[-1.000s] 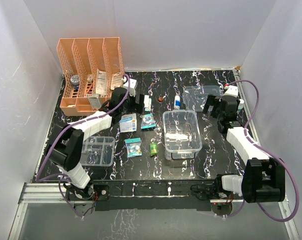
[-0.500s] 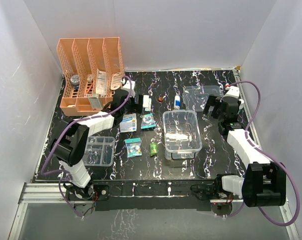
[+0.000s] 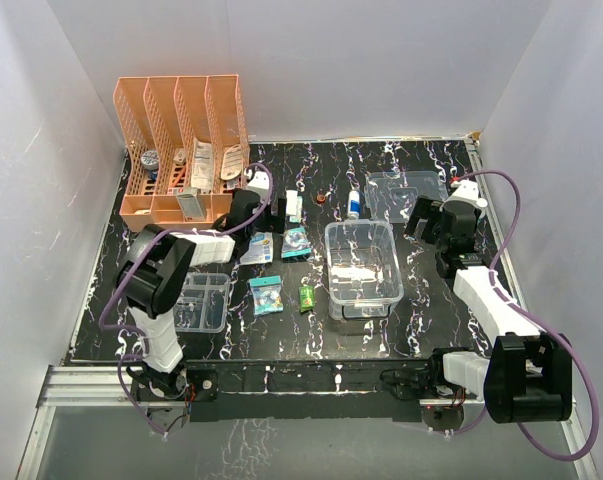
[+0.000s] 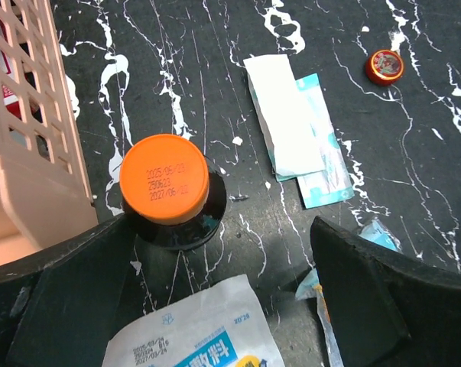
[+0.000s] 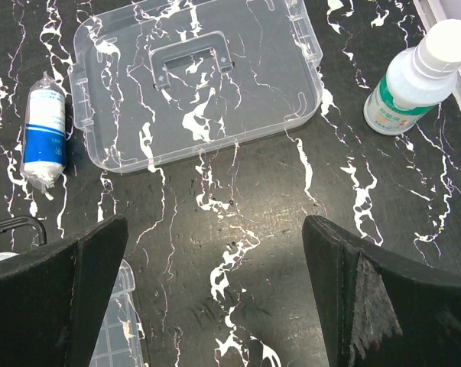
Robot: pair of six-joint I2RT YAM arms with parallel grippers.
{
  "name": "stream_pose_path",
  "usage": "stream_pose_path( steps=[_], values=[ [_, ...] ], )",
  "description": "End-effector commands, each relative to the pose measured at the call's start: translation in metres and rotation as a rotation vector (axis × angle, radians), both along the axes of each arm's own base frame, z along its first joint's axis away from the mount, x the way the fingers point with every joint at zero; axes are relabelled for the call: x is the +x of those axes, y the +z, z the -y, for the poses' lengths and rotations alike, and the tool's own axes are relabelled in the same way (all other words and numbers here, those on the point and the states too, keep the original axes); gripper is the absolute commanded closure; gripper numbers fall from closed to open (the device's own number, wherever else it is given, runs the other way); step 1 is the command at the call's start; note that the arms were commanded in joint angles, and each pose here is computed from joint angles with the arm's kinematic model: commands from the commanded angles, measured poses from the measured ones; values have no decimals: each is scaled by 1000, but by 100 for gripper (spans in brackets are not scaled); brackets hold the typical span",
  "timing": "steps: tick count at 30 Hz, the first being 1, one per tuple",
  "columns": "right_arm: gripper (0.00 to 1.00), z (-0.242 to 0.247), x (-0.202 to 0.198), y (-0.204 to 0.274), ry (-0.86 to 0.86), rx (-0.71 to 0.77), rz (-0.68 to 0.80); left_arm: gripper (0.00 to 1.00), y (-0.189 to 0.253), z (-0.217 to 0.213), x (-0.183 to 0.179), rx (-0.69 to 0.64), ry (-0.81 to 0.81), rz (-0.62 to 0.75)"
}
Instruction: Organize the medicine kit
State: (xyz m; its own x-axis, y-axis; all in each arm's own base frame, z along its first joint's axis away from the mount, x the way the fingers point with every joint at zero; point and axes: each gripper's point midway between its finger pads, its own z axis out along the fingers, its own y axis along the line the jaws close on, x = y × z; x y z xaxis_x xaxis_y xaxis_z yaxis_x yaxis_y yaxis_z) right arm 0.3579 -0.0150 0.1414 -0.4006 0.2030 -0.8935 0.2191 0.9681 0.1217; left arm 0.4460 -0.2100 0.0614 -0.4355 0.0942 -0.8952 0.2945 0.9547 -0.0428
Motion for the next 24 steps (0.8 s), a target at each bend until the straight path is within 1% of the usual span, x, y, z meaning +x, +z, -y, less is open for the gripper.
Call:
stream_pose_path(
  steps=[1, 12, 16, 17, 18, 23, 24],
  values=[
    [2, 1, 6, 21, -5, 11, 91, 4, 7, 5, 11, -8, 2, 79],
    [2, 0, 4, 26, 0, 12, 112, 3, 2, 5, 39, 9, 41, 192],
    [2, 0, 2, 27, -5, 12, 119, 5, -5, 3, 42, 12, 59, 207],
    [2, 0, 2, 27, -3, 12, 120, 7, -6, 2, 42, 10, 63, 214],
    [2, 0, 1, 26, -4, 12, 121, 11, -7, 1, 43, 9, 69, 221],
    [2, 0, -3, 24, -6, 17, 120, 48, -6, -3, 45, -2, 102, 247],
    [2, 0, -3, 24, -7, 18, 123, 54, -5, -4, 45, -4, 105, 248]
  ],
)
